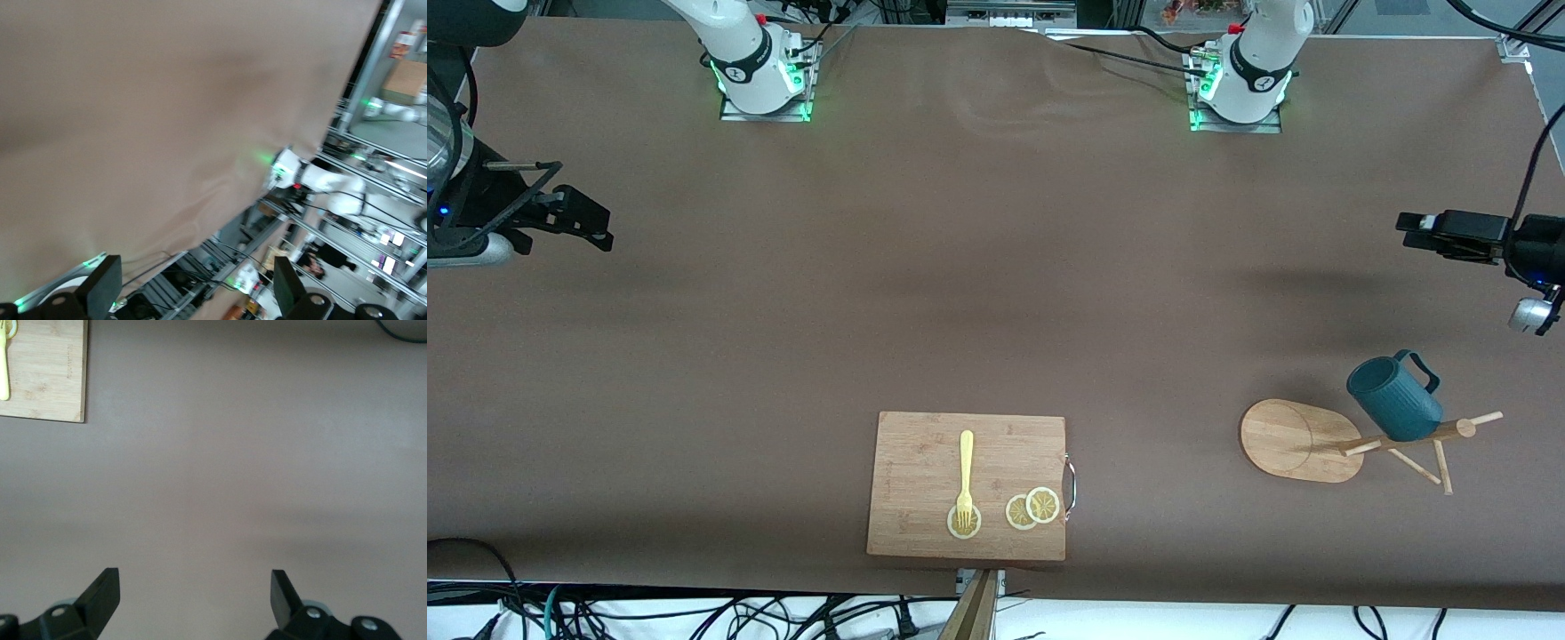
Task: Pass cup and hang on rack
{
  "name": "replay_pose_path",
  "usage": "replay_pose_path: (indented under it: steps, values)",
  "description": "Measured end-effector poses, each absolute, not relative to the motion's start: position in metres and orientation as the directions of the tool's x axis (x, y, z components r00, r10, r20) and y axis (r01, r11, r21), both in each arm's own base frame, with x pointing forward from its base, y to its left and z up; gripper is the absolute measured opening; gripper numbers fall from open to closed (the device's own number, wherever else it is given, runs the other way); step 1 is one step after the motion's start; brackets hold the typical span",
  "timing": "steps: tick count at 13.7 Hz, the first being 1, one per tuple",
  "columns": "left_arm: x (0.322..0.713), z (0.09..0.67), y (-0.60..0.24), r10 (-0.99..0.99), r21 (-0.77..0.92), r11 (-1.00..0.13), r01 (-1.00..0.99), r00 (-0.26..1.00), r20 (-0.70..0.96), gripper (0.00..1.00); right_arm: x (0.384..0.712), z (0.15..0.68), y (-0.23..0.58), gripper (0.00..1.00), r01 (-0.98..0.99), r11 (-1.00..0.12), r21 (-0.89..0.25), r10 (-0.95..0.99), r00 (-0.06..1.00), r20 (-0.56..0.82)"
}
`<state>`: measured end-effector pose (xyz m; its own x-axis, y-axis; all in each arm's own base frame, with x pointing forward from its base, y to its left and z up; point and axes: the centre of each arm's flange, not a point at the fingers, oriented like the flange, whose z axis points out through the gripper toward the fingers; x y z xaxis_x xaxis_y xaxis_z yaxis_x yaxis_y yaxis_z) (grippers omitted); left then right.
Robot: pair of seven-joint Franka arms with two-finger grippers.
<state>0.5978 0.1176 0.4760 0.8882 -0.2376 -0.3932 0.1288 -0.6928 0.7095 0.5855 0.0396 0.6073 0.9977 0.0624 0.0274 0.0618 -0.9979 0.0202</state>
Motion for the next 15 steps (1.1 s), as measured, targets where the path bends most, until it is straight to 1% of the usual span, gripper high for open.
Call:
replay_pose_path:
  steps: [3, 6, 8, 10, 13, 15]
  values:
    - [0.61, 0.509, 0.087, -0.215, 0.541, -0.841, 0.026, 0.901, -0.377, 1.0, 0.586, 0.607, 0.039, 1.0, 0.061, -0.998, 0.02, 0.062, 0.998, 0.028]
    - [0.623, 0.54, 0.05, -0.218, 0.324, -0.94, -0.105, 0.916, -0.337, 1.0, 0.586, 0.607, 0.039, 1.0, 0.06, -0.998, 0.02, 0.061, 0.998, 0.028]
    - [0.625, 0.561, 0.025, -0.228, 0.215, -0.962, -0.168, 0.929, -0.292, 1.0, 0.586, 0.607, 0.038, 1.0, 0.06, -0.998, 0.02, 0.06, 0.998, 0.028]
    - [0.622, 0.582, 0.022, -0.214, 0.146, -0.972, -0.182, 0.944, -0.249, 1.0, 0.586, 0.607, 0.038, 1.0, 0.058, -0.998, 0.02, 0.059, 0.998, 0.028]
    - [0.61, 0.614, 0.042, -0.168, 0.086, -0.984, -0.154, 0.968, -0.189, 1.0, 0.586, 0.607, 0.037, 1.0, 0.057, -0.998, 0.021, 0.058, 0.998, 0.028]
    - [0.593, 0.628, 0.046, -0.084, 0.061, -0.995, -0.074, 0.979, -0.187, 1.0, 0.586, 0.607, 0.037, 1.0, 0.057, -0.998, 0.021, 0.058, 0.998, 0.027]
